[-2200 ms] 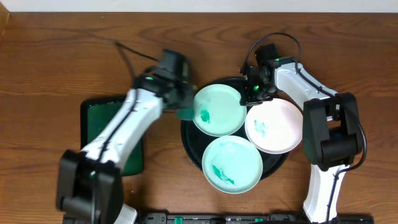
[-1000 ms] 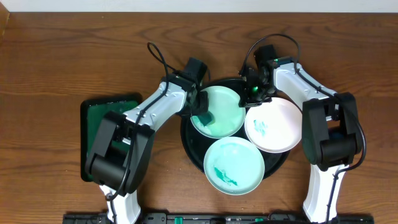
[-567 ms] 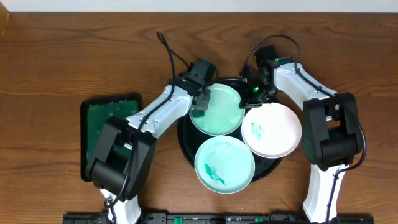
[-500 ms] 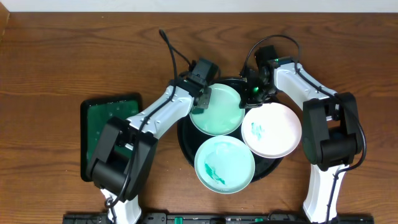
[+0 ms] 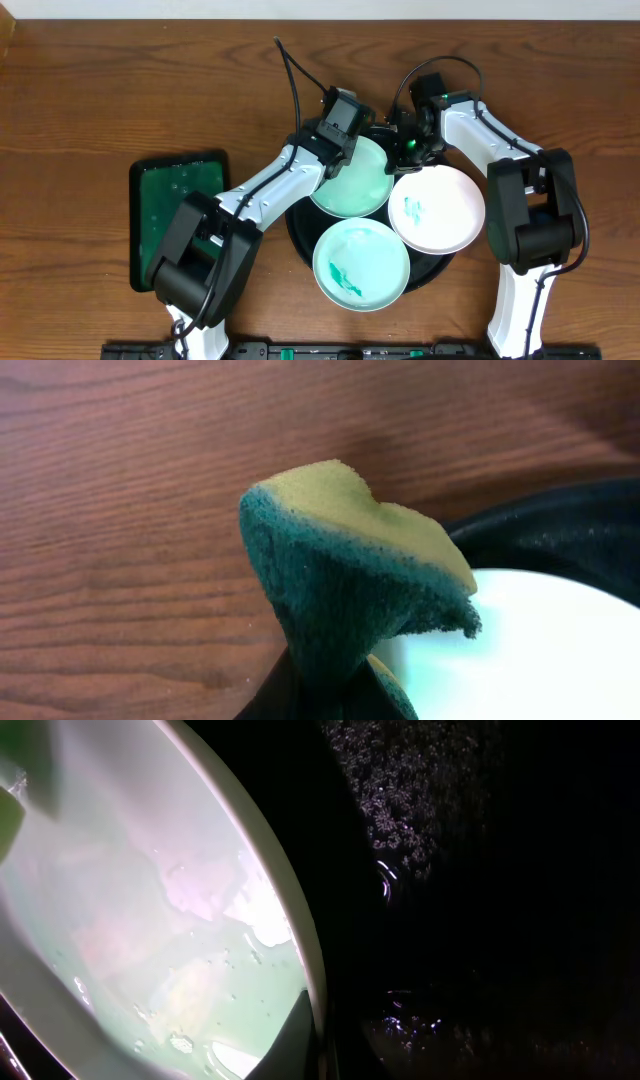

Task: Clean dirty plates on tray and stack at the side
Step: 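Scrub the mint-green plate surface with the sponge in the left gripper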

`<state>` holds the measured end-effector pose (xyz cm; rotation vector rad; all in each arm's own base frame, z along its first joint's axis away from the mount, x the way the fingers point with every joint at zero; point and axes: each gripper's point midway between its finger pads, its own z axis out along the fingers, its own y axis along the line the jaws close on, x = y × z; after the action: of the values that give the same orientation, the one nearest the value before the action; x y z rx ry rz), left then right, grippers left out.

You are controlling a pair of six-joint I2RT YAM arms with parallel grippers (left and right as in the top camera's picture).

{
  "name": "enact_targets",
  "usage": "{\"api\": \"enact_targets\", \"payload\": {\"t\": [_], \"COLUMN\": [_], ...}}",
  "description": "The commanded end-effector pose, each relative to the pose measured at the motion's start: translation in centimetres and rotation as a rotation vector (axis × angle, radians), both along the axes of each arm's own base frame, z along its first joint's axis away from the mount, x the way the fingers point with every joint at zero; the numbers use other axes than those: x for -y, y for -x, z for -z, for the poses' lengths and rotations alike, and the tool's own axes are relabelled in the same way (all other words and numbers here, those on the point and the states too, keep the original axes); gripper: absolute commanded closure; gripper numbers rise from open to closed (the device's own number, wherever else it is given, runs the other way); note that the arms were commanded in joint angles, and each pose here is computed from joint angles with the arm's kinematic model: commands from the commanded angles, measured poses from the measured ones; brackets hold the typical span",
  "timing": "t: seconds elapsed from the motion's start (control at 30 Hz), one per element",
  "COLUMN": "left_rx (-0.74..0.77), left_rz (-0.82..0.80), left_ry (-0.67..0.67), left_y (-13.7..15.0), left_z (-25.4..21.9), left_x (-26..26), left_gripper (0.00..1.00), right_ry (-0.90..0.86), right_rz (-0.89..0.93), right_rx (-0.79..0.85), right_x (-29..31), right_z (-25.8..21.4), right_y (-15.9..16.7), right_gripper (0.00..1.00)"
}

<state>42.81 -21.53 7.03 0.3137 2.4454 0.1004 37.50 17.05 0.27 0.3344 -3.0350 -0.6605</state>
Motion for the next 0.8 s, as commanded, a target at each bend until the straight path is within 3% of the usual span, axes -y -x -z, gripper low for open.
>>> {"api": "enact_targets", "payload": {"t": [0.0,0.13,0.37,0.57,0.77], "left_rx": [0.019,-0.066,-0.19,-0.373,-0.533], "left_rz": [0.016,0.103,0.12,0.139,0.106], "left_ry": [0.002,0.054,0.011,0.045,-0.03], "left_y": [-0.8,0.2,2.3,5.9,9.6], "left_z": [-0.5,1.8,5.4,7.4,8.3], "left_x": [0.3,2.1,1.9,1.4,-0.8], "left_gripper": [0.93,0.93,0.93,0.93,0.93], "right_ry": [0.018,0.019,0.019,0.02,0.02], "right_rz": [-0.004,-0.004,-0.004,-0.004,-0.004], "right_rx": [-0.052,-0.057,-0.057,-0.061,-0.06], "right_x": [0.5,0.5,0.5,0.5,0.5], "right_z": [1.3,1.3,1.3,1.3,1.3], "right_y": [1.0,1.1,1.1,1.2,1.2], "right_gripper": [0.99,0.99,0.99,0.99,0.99]}}
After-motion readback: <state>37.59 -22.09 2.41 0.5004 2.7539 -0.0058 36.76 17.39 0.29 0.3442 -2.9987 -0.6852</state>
